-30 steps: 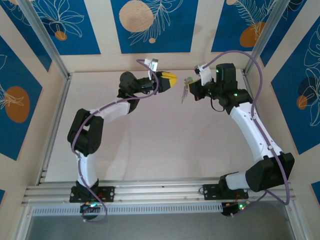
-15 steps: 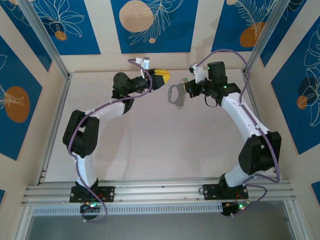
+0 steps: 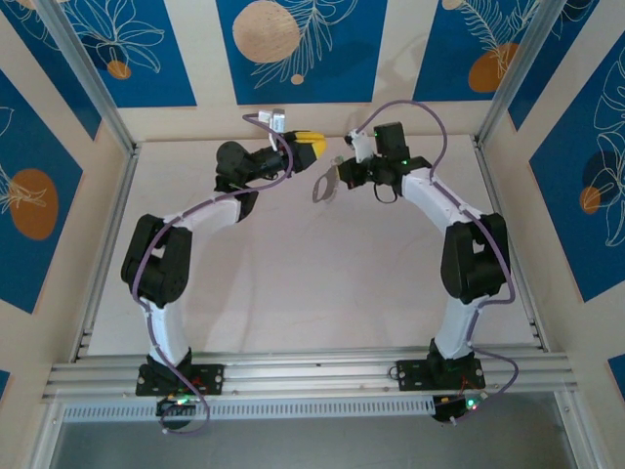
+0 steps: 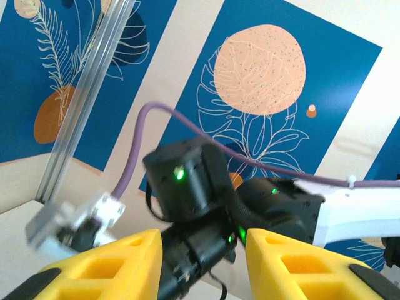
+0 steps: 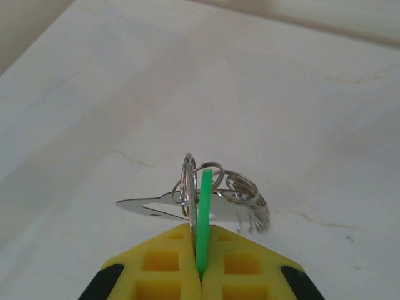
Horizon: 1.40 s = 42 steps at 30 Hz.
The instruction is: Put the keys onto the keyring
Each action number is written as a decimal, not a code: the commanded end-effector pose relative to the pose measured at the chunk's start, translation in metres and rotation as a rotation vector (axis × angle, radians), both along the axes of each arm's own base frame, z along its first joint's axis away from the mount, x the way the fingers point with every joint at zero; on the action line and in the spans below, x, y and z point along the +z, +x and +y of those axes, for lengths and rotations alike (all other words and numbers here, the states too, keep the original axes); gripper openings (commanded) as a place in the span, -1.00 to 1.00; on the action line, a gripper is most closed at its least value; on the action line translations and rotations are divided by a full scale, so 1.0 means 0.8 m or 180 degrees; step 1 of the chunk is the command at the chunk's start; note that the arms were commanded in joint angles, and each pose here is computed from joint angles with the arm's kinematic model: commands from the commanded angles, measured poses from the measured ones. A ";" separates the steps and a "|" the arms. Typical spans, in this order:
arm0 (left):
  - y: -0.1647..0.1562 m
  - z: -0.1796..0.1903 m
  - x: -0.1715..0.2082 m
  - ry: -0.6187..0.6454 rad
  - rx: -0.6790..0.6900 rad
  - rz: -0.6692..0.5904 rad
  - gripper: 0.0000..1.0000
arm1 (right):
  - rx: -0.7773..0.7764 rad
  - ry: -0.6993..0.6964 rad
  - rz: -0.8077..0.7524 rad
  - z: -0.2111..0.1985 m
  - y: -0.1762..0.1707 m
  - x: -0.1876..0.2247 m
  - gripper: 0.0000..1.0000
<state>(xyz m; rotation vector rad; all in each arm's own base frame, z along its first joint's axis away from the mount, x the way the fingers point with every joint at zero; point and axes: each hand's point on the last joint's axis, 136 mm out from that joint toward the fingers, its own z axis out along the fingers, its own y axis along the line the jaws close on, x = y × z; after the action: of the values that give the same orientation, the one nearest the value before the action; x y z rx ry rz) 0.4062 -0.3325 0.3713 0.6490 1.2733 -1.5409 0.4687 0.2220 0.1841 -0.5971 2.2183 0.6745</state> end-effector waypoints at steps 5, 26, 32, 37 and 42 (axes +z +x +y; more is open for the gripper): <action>-0.001 0.008 0.011 -0.0099 0.0013 -0.0109 -0.20 | -0.0011 0.0073 0.0295 0.010 -0.054 -0.051 -1.00; -0.001 0.004 0.010 -0.0107 -0.0070 -0.0032 -0.20 | -0.0034 -0.0205 0.1331 0.001 -0.213 -0.168 -0.75; -0.005 0.008 0.005 -0.0072 -0.0015 0.0051 -0.20 | -0.0129 -0.0163 0.1282 -0.020 -0.242 -0.129 0.26; -0.019 0.020 0.008 0.0207 0.0161 0.0052 0.12 | -0.0349 0.0205 0.0927 -0.047 -0.240 -0.048 0.94; -0.030 0.053 0.008 0.0664 0.0684 0.0036 0.99 | -0.0846 0.0407 0.0415 -0.092 -0.208 0.019 0.99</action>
<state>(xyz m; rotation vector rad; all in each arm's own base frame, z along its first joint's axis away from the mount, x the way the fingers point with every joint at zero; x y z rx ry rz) 0.3868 -0.3135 0.3634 0.6104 1.4563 -1.4359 0.2946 0.1644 0.1820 -0.2903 2.3236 0.7614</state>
